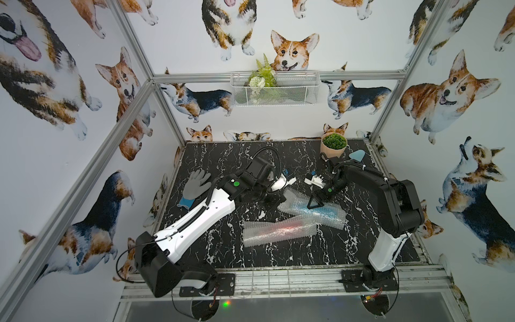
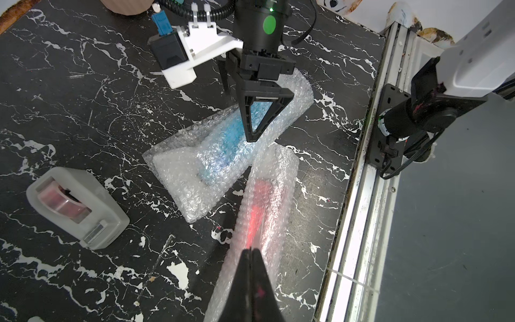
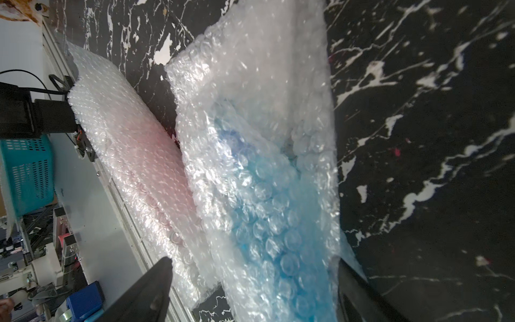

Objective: Wrap wine bottles in bubble wrap
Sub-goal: Adjust the bubble wrap at the center of the board.

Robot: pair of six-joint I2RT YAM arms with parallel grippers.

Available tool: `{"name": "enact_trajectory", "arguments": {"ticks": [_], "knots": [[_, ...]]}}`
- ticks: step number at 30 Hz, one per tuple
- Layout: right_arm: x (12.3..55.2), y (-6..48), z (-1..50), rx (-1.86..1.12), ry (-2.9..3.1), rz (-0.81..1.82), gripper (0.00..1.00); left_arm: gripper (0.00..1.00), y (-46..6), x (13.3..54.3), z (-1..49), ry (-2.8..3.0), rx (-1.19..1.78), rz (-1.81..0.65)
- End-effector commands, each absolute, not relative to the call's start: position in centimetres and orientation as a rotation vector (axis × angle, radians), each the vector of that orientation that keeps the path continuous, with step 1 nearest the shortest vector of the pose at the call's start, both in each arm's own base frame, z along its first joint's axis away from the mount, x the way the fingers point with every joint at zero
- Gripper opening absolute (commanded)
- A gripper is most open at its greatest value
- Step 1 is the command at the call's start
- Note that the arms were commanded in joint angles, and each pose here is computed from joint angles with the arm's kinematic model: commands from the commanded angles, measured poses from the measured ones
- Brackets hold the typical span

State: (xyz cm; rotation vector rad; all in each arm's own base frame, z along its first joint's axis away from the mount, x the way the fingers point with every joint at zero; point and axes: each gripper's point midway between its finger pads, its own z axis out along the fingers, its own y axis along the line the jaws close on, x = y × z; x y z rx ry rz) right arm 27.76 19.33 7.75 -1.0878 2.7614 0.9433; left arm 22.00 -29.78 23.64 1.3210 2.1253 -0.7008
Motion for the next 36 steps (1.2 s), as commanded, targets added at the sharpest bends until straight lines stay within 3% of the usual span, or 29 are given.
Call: {"name": "enact_trajectory", "arguments": {"ticks": [1, 10, 18, 27, 36], "knots": [[27.6, 19.0, 7.1, -1.132, 2.767, 0.867, 0.85, 0.00, -29.8, 21.7, 23.8, 2.112, 1.346, -0.711], [27.1, 19.0, 7.1, -1.209, 2.699, 0.703, 0.79, 0.00, -29.6, 21.5, 23.5, 2.118, 1.347, -0.707], [26.5, 18.5, 6.7, -1.233, 2.665, 0.566, 0.44, 0.00, -29.6, 21.5, 23.6, 2.116, 1.346, -0.708], [26.2, 18.2, 6.3, -1.323, 2.526, 0.283, 0.40, 0.00, -29.7, 21.7, 23.7, 2.113, 1.341, -0.709], [24.4, 17.8, 5.5, -1.419, 2.443, 0.052, 0.29, 0.00, -29.7, 21.8, 23.6, 2.106, 1.351, -0.694]]}}
